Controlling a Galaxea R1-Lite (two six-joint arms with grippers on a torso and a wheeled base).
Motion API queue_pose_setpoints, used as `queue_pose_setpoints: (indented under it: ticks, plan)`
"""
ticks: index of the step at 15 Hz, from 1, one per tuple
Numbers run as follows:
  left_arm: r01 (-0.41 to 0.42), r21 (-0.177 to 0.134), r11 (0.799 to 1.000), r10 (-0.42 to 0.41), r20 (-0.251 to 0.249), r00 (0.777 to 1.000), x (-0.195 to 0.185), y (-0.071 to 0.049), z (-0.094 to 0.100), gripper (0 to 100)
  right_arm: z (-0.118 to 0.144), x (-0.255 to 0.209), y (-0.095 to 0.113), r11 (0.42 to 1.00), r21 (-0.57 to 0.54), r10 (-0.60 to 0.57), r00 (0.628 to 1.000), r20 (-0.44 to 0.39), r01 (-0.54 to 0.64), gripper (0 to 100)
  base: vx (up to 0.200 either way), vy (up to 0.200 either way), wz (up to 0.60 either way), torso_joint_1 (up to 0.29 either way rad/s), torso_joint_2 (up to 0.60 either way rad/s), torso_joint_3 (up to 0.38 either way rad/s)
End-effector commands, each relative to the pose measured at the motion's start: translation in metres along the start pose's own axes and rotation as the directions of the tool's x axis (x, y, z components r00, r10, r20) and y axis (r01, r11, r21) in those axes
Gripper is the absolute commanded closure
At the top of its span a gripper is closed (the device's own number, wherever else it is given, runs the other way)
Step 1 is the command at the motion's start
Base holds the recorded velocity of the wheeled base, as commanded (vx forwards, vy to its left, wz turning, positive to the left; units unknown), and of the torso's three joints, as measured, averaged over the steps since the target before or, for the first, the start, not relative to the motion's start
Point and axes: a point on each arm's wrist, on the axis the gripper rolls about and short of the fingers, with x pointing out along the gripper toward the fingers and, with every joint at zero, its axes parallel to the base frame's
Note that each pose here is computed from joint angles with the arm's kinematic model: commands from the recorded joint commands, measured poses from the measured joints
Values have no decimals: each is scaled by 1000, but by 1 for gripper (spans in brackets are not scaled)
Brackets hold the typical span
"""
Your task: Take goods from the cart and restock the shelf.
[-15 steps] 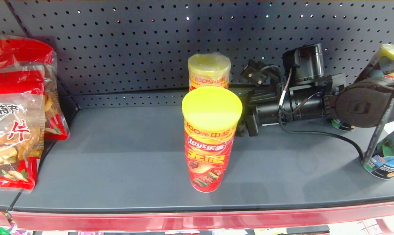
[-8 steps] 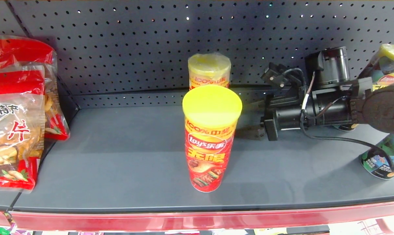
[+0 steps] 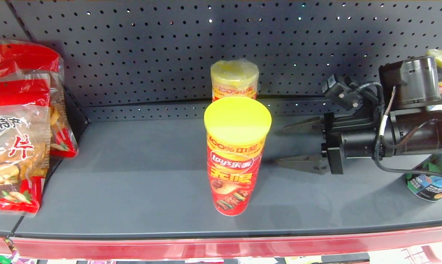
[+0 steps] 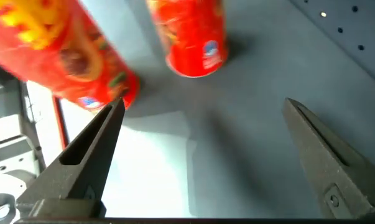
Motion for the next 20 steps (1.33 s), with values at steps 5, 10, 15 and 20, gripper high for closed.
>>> queue_pose_setpoints:
  ticks: [5,10,15,20]
  plan:
    - [-1,-1,1000,1,-2,1000,0,0,0,0,11,-6,24,998,-43,49,998,31,-47,0,0,0,0,0,0,0]
    - [-1,-1,1000,1,-2,1000,0,0,0,0,15,1,37,994,-60,97,995,33,-95,0,0,0,0,0,0,0]
    - [-1,-1,1000,1,0,1000,0,0,0,0,17,6,51,987,-75,148,989,30,-145,0,0,0,0,0,0,0]
    - [-1,-1,1000,1,0,1000,0,0,0,0,15,17,52,988,-73,140,990,4,-139,0,0,0,0,0,0,0]
